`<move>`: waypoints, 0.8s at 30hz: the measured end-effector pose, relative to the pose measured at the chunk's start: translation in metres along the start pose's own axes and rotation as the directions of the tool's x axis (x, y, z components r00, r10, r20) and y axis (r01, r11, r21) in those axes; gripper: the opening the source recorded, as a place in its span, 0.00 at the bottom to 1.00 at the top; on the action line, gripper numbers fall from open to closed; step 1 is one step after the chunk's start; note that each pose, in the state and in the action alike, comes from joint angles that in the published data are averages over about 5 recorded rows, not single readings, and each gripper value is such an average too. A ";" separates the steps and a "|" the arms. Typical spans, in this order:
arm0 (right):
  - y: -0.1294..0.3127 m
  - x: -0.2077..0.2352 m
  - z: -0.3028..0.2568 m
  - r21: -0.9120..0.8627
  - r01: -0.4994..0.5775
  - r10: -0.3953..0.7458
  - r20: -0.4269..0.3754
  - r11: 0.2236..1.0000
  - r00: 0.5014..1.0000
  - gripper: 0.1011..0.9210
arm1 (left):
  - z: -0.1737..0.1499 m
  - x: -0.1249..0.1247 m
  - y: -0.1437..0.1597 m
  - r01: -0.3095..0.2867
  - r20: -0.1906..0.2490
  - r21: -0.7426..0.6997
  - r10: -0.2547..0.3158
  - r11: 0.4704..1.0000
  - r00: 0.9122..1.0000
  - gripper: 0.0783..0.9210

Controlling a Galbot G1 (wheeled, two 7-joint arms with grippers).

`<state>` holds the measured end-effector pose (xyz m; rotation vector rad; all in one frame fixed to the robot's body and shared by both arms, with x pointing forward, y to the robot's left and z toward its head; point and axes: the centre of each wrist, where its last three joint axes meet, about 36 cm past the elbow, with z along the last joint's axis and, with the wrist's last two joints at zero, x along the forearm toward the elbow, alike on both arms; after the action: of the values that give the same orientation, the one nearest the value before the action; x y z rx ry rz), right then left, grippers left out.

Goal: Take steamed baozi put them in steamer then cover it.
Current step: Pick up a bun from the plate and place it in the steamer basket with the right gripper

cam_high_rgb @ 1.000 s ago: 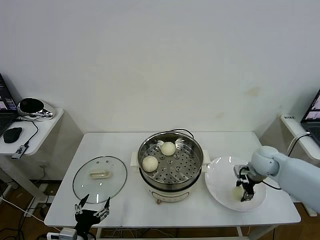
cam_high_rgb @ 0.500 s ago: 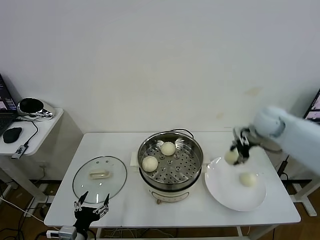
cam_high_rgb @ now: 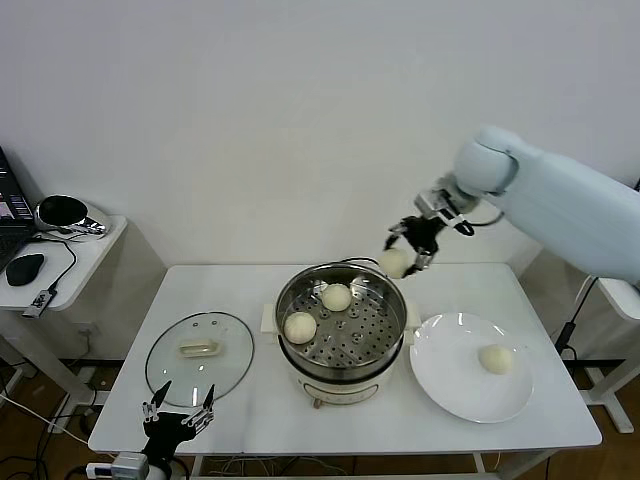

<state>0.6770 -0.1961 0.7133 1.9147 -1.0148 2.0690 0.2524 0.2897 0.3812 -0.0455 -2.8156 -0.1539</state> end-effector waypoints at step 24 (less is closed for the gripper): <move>-0.037 -0.072 -0.090 0.660 0.069 -0.138 0.053 0.748 0.989 0.66 | -0.002 0.004 -0.001 0.014 0.009 0.020 -0.015 1.000 1.000 0.88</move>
<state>0.6351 -0.0938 0.6642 2.3171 -0.1456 2.4982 0.2495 0.2889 0.3846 -0.0212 -2.8272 -0.1287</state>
